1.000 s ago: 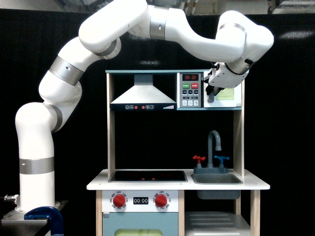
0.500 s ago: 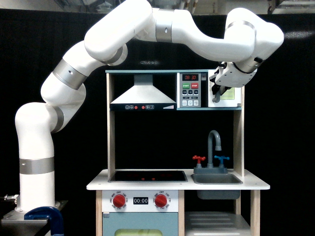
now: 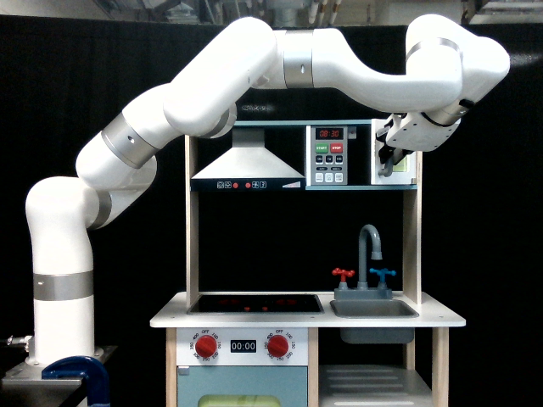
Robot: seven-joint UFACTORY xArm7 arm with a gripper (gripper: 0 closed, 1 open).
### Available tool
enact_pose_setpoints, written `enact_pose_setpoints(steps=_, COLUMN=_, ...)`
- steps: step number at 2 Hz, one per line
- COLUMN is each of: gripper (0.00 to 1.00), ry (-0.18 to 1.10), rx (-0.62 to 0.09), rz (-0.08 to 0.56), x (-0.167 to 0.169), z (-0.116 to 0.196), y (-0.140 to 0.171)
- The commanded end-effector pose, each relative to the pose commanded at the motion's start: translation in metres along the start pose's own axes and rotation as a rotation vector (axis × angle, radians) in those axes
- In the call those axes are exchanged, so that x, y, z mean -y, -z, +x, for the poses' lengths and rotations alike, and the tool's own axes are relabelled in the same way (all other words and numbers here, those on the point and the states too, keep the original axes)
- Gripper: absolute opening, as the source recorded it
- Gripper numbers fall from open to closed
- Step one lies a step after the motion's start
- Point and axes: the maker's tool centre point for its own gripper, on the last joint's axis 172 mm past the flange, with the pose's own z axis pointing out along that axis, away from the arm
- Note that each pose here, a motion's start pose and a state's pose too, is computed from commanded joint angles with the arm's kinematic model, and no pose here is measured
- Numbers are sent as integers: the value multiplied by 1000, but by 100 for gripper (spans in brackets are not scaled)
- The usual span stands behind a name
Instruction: Open the oven door
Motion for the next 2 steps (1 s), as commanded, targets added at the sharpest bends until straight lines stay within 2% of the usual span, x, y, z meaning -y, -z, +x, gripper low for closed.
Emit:
enact_pose_setpoints(steps=1, gripper=0, ry=0, rx=0, rz=0, x=-4, z=-2, y=5)
enact_pose_setpoints(steps=2, gripper=100, ry=0, rx=0, rz=0, x=-7, z=-5, y=3)
